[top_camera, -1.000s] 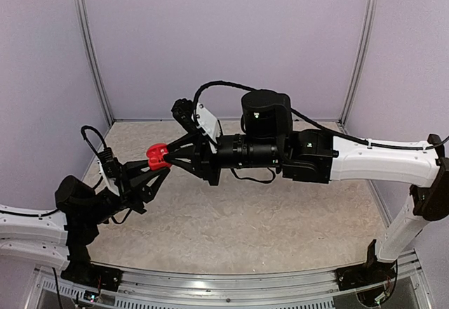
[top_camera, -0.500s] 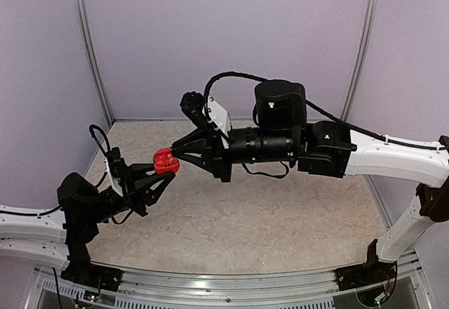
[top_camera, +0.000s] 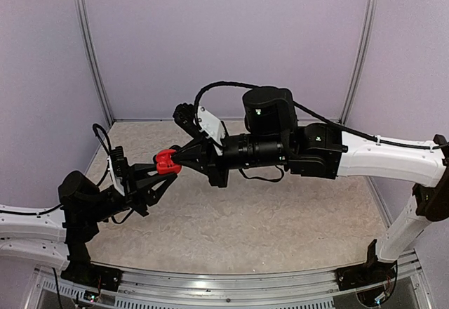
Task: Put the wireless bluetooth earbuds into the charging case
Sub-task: Adjust the right earbud in the right side groove of the charging case.
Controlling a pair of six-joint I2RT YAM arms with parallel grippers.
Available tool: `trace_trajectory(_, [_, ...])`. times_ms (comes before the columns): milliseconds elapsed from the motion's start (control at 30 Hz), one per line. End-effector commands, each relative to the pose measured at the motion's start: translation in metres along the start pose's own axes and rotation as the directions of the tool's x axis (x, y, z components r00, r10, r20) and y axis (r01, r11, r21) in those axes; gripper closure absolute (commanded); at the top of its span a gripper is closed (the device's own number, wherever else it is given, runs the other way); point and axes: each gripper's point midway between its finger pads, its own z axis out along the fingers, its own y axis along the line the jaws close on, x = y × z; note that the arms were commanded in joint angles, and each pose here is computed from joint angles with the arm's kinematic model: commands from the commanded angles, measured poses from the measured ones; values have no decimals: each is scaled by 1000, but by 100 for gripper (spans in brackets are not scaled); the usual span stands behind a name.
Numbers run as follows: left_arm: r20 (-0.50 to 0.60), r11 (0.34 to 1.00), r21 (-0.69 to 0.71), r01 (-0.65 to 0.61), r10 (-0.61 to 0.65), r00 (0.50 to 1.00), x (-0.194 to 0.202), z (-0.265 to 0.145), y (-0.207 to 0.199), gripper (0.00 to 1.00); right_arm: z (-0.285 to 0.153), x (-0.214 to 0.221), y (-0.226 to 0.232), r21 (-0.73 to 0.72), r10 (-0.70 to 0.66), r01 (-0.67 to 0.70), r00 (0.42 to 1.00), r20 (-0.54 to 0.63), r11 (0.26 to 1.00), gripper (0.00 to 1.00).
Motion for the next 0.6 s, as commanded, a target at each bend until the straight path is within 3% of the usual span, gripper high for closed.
trace_trajectory(0, [67, 1000, 17, -18, 16, 998, -24, 4, -2, 100, 10, 23, 7, -16, 27, -29, 996, -85, 999, 98])
trace_trajectory(167, [67, 1000, 16, -17, 16, 998, -25, 3, -1, 100, 10, 36, 14, -52, 38, -45, 990, -133, 998, 98])
trace_trajectory(333, [33, 1000, 19, 3, -4, 999, -18, 5, -1, 100, -3, 16, 10, -42, 17, -21, 996, -93, 999, 92])
trace_trajectory(567, [-15, 999, 6, 54, -54, 998, -12, 7, 1, 100, -34, -29, 3, -15, -52, 53, 999, 9, 999, 64])
